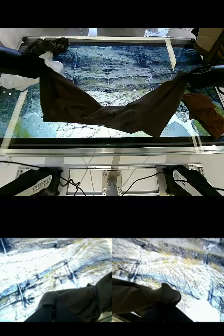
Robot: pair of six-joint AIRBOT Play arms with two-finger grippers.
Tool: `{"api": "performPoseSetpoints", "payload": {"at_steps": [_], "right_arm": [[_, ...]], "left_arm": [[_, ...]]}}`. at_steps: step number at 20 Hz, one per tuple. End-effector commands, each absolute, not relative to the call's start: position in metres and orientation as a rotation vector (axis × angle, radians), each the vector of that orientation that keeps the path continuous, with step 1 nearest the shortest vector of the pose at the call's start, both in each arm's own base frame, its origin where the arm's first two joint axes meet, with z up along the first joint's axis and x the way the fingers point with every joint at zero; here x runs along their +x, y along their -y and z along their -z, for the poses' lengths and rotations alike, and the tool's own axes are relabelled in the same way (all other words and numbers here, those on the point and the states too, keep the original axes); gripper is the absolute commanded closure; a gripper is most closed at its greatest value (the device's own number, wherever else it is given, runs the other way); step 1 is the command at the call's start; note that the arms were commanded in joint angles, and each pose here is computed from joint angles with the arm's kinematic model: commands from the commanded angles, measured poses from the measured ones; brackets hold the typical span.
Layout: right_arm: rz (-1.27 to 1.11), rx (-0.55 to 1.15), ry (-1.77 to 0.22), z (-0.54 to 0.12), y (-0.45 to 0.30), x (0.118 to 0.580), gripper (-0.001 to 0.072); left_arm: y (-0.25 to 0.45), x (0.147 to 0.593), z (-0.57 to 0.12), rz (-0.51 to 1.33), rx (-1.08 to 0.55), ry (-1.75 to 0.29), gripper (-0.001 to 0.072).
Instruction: Fold the shirts.
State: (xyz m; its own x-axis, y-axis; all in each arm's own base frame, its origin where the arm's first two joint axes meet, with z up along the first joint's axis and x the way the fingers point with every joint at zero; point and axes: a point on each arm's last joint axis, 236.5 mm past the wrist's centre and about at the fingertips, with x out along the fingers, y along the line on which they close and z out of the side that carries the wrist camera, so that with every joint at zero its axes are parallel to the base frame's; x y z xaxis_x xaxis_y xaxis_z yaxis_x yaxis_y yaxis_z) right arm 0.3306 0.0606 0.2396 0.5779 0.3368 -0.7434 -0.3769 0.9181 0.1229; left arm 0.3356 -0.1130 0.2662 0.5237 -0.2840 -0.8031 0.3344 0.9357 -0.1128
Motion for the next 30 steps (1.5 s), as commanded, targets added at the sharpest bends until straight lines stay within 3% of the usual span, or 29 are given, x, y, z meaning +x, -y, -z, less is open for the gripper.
{"api": "performPoseSetpoints", "payload": {"at_steps": [1, 4, 8, 9, 10, 11, 12, 16, 18, 21, 23, 25, 30], "right_arm": [[-0.369, -0.027, -1.025, -0.170, -0.046, 0.358, 0.0689], [-0.340, 0.021, -1.082, -0.106, -0.040, 0.401, 0.0687], [-0.232, 0.057, -0.952, -0.055, -0.022, 0.474, 0.0685], [-0.200, 0.083, -0.917, -0.051, -0.019, 0.487, 0.0629], [-0.168, 0.113, -0.889, -0.049, -0.015, 0.496, 0.0457], [-0.151, 0.130, -0.873, -0.048, -0.013, 0.502, 0.0351], [-0.145, 0.130, -0.859, -0.050, -0.011, 0.505, 0.0337], [-0.128, 0.075, -0.859, -0.049, -0.003, 0.505, 0.0331], [-0.137, 0.059, -0.915, -0.040, -0.003, 0.495, 0.0331], [-0.179, 0.060, -1.073, -0.020, -0.010, 0.462, 0.0332], [-0.227, 0.091, -1.203, -0.005, -0.022, 0.432, 0.0331], [-0.270, 0.133, -1.312, 0.009, -0.033, 0.405, 0.0331], [-0.346, 0.235, -1.446, 0.036, -0.057, 0.363, 0.0330]], "left_arm": [[0.105, 0.370, -0.188, 0.307, 0.108, -1.105, 0.0696], [0.114, 0.412, -0.114, 0.293, 0.099, -1.173, 0.0695], [0.101, 0.486, -0.051, 0.180, 0.147, -1.092, 0.0693], [0.098, 0.500, -0.045, 0.143, 0.129, -1.059, 0.0650], [0.097, 0.513, -0.040, 0.117, 0.107, -1.027, 0.0435], [0.098, 0.521, -0.038, 0.101, 0.077, -1.002, 0.0189], [0.096, 0.529, -0.038, 0.082, 0.039, -0.977, 0.0081], [0.078, 0.531, -0.038, 0.036, -0.006, -0.982, 0.0081], [0.075, 0.517, -0.028, 0.057, 0.048, -1.053, 0.0083], [0.090, 0.490, -0.016, 0.186, 0.109, -1.168, 0.0084], [0.117, 0.482, -0.018, 0.301, 0.046, -1.182, 0.0093], [0.152, 0.480, -0.028, 0.439, -0.036, -1.147, 0.0195], [0.178, 0.478, -0.040, 0.546, -0.100, -1.108, 0.0207]]}}
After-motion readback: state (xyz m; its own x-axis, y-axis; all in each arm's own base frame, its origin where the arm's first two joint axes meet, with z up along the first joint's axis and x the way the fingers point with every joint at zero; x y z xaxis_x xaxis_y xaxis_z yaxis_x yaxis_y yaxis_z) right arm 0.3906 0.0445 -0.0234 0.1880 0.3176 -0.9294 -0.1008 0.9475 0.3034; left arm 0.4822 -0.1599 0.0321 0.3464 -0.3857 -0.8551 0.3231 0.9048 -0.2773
